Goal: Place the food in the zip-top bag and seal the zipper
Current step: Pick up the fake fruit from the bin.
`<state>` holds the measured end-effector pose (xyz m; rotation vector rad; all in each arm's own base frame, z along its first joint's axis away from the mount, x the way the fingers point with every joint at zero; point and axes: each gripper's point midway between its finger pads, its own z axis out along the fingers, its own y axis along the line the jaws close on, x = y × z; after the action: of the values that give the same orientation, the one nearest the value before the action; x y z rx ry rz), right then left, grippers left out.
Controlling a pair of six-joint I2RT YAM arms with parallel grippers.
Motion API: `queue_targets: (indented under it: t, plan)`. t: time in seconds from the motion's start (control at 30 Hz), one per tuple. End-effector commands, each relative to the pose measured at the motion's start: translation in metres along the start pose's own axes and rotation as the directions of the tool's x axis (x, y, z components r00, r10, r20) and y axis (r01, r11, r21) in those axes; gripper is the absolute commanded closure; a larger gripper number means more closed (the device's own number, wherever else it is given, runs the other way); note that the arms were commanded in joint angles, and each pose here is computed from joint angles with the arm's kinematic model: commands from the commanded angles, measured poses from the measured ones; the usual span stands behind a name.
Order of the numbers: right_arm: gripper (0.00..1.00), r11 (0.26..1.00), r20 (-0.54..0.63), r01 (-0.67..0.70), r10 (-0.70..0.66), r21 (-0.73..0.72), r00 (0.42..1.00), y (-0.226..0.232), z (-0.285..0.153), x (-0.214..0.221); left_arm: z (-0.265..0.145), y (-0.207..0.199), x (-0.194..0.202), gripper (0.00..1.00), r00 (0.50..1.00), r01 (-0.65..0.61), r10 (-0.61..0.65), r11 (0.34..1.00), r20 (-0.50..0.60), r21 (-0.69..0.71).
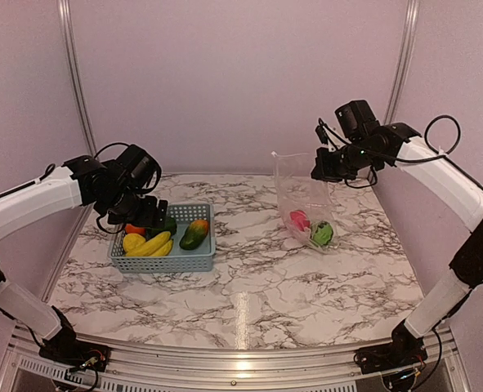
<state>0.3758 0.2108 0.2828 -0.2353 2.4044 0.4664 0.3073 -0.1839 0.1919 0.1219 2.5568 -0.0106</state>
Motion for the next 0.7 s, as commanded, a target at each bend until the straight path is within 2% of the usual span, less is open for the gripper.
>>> queue_targets:
  t: [0.0,0.1,0.2,0.27,0.43,0.53,0.67]
  plan:
    - [1.00,0.998,0.057,-0.004,0.007,-0.062,0.998,0.014,-0.006,-0.013,-0.027,0.007,-0.006,0.01,0.995,-0.031,0.026,0.998,0.098,0.056]
    - [1.00,0.997,0.048,-0.003,0.006,-0.071,0.999,0.015,-0.003,-0.010,-0.038,0.013,-0.017,0.01,0.988,-0.040,0.034,0.999,0.154,0.035]
    - [1.00,0.997,0.043,-0.003,0.006,-0.079,0.999,0.017,-0.001,-0.007,-0.040,0.049,-0.023,0.01,0.980,0.030,0.002,0.987,0.198,-0.159]
    - [1.00,0.997,0.040,-0.002,0.005,-0.082,0.999,0.018,-0.001,-0.005,-0.032,0.050,-0.021,0.01,0.986,-0.019,0.050,0.981,0.160,-0.193]
    - [1.00,0.996,0.035,0.005,-0.002,-0.088,0.999,0.020,0.000,-0.003,-0.009,0.028,-0.009,0.01,0.979,-0.173,0.183,0.979,0.093,-0.106]
    - [1.00,0.996,0.032,0.009,-0.006,-0.089,0.999,0.020,0.000,-0.002,0.007,0.011,0.008,0.12,0.973,-0.231,0.231,0.973,0.005,-0.010]
    - [1.00,0.995,0.026,0.009,-0.006,-0.095,1.000,0.021,0.000,0.000,0.028,-0.005,0.024,0.23,0.963,-0.241,0.247,0.969,-0.108,0.060]
